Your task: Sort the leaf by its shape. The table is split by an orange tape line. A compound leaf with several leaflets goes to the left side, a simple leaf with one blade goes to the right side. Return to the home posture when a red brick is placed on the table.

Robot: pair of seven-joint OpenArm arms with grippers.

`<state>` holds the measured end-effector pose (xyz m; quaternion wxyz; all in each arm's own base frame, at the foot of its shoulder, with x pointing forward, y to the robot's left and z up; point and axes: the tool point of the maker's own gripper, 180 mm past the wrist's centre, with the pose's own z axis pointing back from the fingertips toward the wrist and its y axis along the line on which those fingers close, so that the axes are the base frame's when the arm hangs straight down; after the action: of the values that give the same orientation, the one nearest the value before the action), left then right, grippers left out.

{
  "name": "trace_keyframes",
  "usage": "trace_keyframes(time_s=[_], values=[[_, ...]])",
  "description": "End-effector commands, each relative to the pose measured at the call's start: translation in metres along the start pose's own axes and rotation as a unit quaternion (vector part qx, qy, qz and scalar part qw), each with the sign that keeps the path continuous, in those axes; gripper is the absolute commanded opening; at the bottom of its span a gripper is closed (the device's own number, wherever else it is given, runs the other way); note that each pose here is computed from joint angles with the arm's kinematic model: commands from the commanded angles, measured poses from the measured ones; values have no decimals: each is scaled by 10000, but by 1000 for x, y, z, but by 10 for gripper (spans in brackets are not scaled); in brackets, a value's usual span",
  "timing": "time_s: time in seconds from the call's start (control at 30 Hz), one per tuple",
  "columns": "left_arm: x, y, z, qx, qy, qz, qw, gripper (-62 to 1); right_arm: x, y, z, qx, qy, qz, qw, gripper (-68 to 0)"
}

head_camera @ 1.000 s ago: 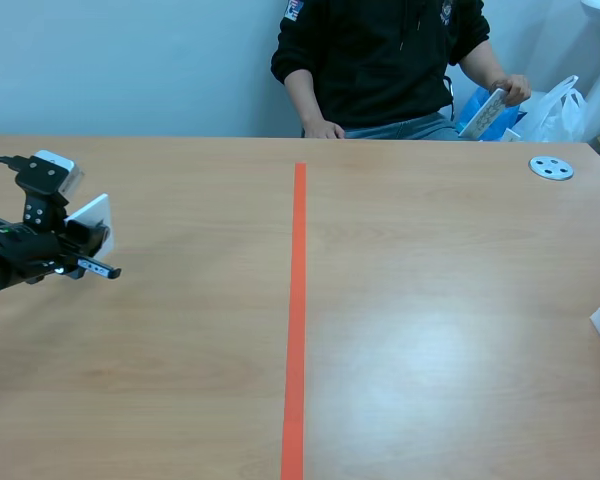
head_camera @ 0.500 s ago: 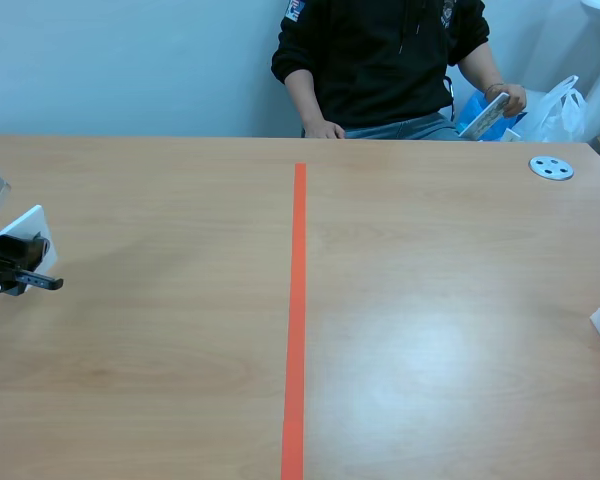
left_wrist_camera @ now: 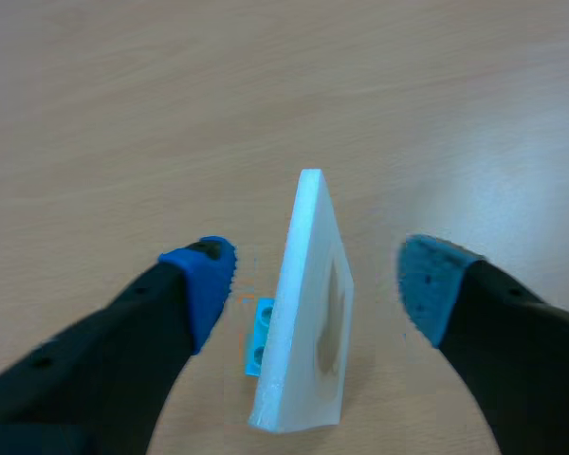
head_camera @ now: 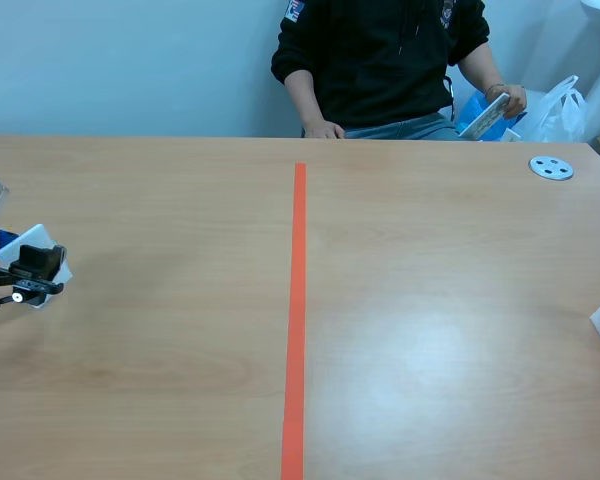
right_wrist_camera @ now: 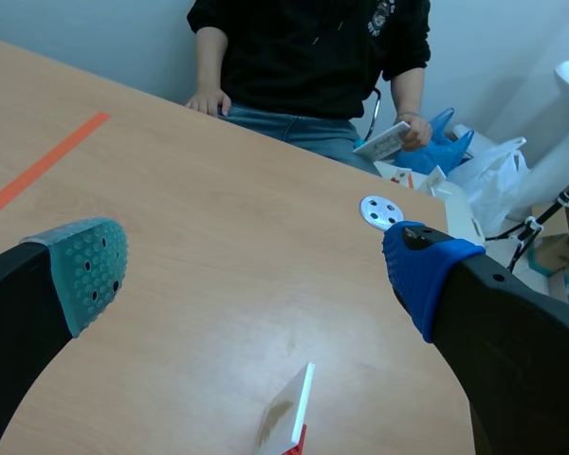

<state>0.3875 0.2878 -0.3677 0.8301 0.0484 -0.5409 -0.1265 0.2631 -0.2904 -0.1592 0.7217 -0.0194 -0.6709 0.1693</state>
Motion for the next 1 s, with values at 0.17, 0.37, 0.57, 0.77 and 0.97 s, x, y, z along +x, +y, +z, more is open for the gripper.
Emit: trace_keyframes(time_s=[0.17, 0.37, 0.57, 0.77, 0.97], values=[[16, 9, -1, 90, -250, -19, 9996, 13, 12, -4, -2, -35, -209, 29, 9998, -124], [31, 7, 0, 36, -445, -125, 9989, 14, 12, -4, -2, -36, -193, 31, 9998, -124], [64, 5, 21, -48, -663, -472, 9967, 14, 12, -4, -2, -36, -191, 31, 9998, -124], [81, -28, 60, -373, -1086, -630, 9914, 14, 12, -4, -2, -35, -191, 32, 9998, -124], [106, -74, 111, -777, -1561, -638, 9826, 14, 12, -4, -2, -30, -189, 44, 9998, -124]])
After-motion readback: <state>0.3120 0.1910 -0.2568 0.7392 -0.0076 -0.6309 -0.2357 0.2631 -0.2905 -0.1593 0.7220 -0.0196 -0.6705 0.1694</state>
